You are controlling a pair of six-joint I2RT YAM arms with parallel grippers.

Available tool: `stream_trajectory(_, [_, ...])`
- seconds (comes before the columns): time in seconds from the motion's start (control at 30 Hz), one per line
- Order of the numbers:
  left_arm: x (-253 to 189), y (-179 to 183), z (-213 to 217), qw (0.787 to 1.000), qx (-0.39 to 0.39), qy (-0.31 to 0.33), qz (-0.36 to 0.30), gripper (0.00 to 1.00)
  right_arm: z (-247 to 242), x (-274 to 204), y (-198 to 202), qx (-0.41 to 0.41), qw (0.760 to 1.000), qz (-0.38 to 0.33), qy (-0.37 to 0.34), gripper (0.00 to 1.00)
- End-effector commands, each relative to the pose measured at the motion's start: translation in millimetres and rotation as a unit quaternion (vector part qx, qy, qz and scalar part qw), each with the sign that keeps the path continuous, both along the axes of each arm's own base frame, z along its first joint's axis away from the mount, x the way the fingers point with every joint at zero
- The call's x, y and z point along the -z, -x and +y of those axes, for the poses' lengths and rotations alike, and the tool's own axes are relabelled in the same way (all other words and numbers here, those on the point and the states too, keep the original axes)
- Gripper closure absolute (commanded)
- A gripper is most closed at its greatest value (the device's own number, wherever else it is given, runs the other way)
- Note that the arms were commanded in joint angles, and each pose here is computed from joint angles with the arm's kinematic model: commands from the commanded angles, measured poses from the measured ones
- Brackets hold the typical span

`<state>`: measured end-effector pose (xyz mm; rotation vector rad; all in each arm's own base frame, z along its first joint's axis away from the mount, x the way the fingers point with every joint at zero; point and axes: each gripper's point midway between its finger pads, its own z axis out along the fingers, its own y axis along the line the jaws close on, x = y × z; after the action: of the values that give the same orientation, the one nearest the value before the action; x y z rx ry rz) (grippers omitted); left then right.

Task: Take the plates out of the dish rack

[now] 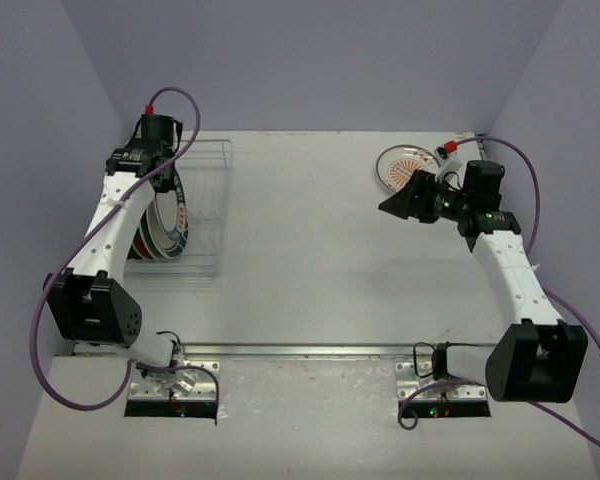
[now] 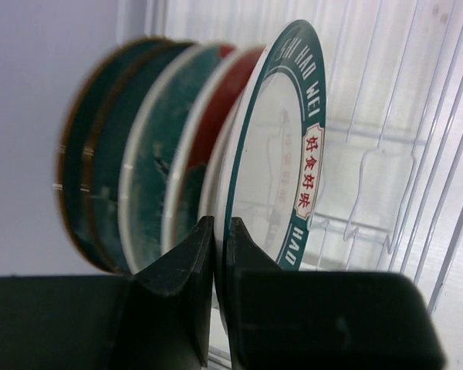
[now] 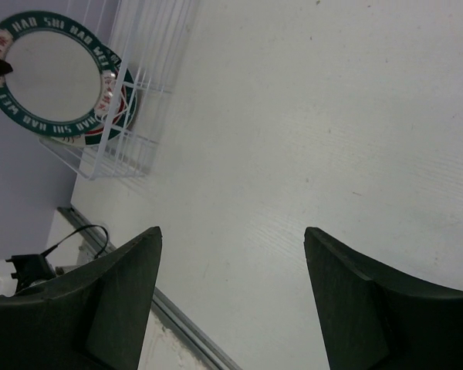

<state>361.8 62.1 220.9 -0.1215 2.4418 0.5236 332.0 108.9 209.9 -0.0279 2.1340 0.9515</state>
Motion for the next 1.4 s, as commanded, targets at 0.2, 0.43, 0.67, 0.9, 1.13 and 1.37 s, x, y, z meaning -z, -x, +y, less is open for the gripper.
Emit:
stream_trajectory(0.2, [-185, 10, -82, 0.931, 0.228, 0.114, -0.261, 1.0, 43, -32, 11, -0.081, 0.989, -0.11, 0.05, 0.26])
stream_trajectory(0.43, [-168, 82, -197, 0.786, 0.51, 0.298, -0.182, 1.0, 103, -42, 38, -0.174, 0.978, -0.113, 0.027, 0.27])
stream_trajectory(0.67, [-150, 106, -236, 0.737, 0.556, 0.362, -0.13, 1.0, 146, -47, 62, -0.237, 0.967, -0.099, -0.007, 0.27])
stream_trajectory(0.9, [-132, 117, -247, 0.724, 0.573, 0.371, -0.097, 1.0, 175, -39, 78, -0.29, 0.951, -0.108, 0.011, 0.32])
stream_trajectory(1.13, [-117, 120, -247, 0.726, 0.577, 0.367, -0.074, 1.0, 189, -25, 93, -0.333, 0.938, -0.096, 0.028, 0.48])
stream_trajectory(1.37, [-124, 111, -240, 0.746, 0.564, 0.34, -0.102, 1.0, 177, -12, 100, -0.32, 0.941, -0.097, 0.05, 0.48])
